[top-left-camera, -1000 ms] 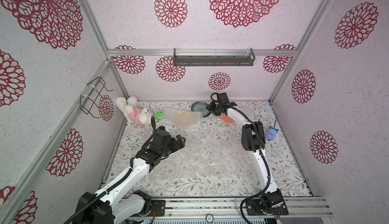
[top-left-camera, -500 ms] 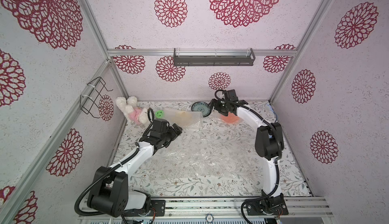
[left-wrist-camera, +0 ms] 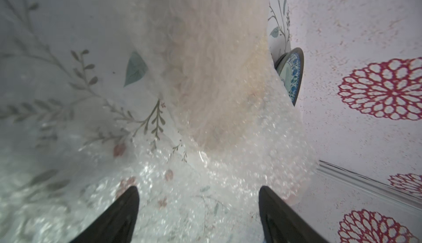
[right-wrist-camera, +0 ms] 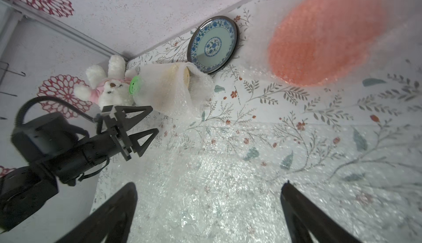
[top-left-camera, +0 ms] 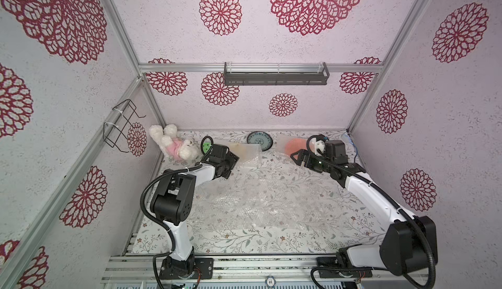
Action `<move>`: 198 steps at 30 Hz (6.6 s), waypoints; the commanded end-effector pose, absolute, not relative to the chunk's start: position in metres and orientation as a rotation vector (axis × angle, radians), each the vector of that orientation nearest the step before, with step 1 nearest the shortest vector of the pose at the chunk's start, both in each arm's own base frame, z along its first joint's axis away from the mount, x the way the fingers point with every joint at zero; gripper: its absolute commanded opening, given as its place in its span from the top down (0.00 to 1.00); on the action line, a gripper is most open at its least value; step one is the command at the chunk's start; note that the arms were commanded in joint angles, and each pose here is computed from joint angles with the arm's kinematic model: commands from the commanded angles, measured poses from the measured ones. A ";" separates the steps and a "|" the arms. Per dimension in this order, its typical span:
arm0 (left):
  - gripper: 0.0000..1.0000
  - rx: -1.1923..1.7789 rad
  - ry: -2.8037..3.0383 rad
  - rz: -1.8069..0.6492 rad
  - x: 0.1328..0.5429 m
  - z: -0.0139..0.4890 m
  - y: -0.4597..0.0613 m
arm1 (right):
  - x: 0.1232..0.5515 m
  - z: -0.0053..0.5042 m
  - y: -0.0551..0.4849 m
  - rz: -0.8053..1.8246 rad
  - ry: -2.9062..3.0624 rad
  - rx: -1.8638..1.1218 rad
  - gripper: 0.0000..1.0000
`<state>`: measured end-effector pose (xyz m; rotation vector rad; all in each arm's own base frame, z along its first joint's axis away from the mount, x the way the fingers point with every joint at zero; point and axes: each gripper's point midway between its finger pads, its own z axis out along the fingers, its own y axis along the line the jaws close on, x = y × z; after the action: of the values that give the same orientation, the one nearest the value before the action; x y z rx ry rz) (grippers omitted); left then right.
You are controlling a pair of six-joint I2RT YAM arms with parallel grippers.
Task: Unpack dinner plates from bubble wrap
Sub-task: Pick up the bubble wrap from the center of the board, then place the bubble wrap at the center of the board, then unwrap the bubble wrap.
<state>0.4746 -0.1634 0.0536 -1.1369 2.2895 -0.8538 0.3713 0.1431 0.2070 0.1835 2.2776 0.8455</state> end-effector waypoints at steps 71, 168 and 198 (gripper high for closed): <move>0.99 0.028 2.761 -1.066 0.299 0.110 -0.285 | 0.289 0.097 0.114 0.767 2.406 0.338 0.01; 0.39 -0.066 2.819 -0.944 0.299 0.038 -0.347 | 0.309 0.077 0.222 1.042 2.489 -0.067 0.91; 0.03 -0.260 2.401 -0.954 0.266 0.150 -0.220 | 0.326 0.183 0.089 0.041 2.348 0.194 1.00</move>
<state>0.2605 -0.2194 0.1562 -0.2358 2.3951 -0.9471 0.3297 0.1237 0.1673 0.1557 2.3914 0.3155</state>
